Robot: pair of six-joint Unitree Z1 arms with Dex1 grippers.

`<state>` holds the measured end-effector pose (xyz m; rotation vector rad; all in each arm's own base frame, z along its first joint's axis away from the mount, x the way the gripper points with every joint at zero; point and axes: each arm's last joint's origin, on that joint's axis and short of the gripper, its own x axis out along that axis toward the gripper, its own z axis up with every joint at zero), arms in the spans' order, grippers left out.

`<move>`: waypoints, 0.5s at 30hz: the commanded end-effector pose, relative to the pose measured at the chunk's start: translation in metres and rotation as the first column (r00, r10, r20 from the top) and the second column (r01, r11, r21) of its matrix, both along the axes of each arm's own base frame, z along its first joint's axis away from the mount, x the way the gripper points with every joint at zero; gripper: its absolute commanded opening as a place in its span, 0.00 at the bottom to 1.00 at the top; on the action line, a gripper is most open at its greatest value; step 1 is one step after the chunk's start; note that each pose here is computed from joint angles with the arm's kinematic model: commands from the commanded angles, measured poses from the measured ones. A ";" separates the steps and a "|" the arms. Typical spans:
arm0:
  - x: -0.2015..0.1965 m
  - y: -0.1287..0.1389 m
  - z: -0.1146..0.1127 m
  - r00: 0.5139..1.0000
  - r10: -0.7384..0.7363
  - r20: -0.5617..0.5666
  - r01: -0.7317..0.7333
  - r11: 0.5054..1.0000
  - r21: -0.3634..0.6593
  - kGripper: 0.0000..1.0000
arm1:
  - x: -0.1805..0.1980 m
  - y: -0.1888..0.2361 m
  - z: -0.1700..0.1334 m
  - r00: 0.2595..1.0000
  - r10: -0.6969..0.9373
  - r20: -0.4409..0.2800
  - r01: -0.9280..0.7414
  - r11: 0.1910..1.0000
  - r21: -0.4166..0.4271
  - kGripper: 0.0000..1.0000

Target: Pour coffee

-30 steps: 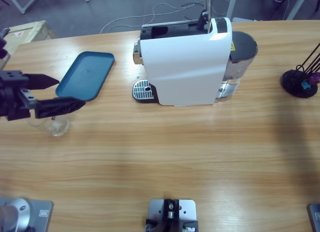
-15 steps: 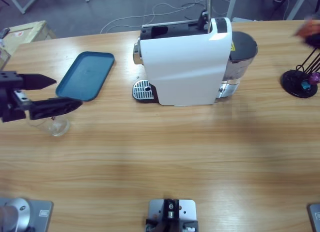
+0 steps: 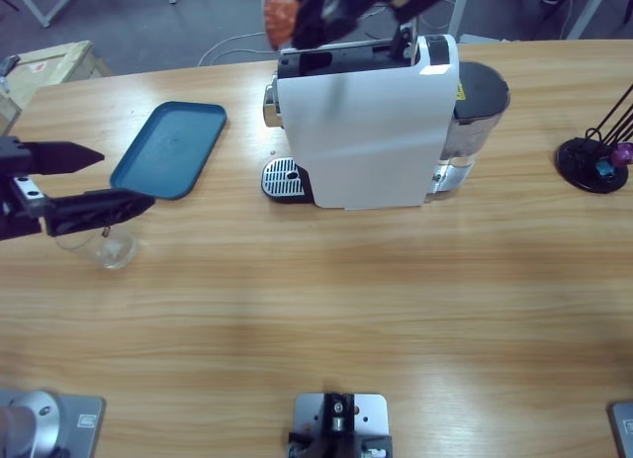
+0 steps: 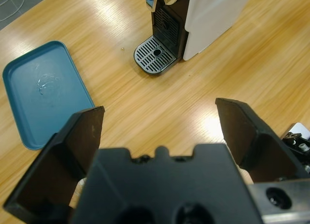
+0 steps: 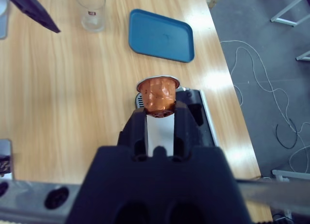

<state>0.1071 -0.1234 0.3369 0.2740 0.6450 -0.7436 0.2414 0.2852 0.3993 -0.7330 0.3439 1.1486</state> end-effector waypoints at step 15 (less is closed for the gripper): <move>-0.002 0.000 -0.011 1.000 -0.018 -0.021 0.019 0.999 0.029 1.00 | 0.058 0.025 -0.058 0.992 -0.121 0.036 0.126 0.970 -0.207 0.00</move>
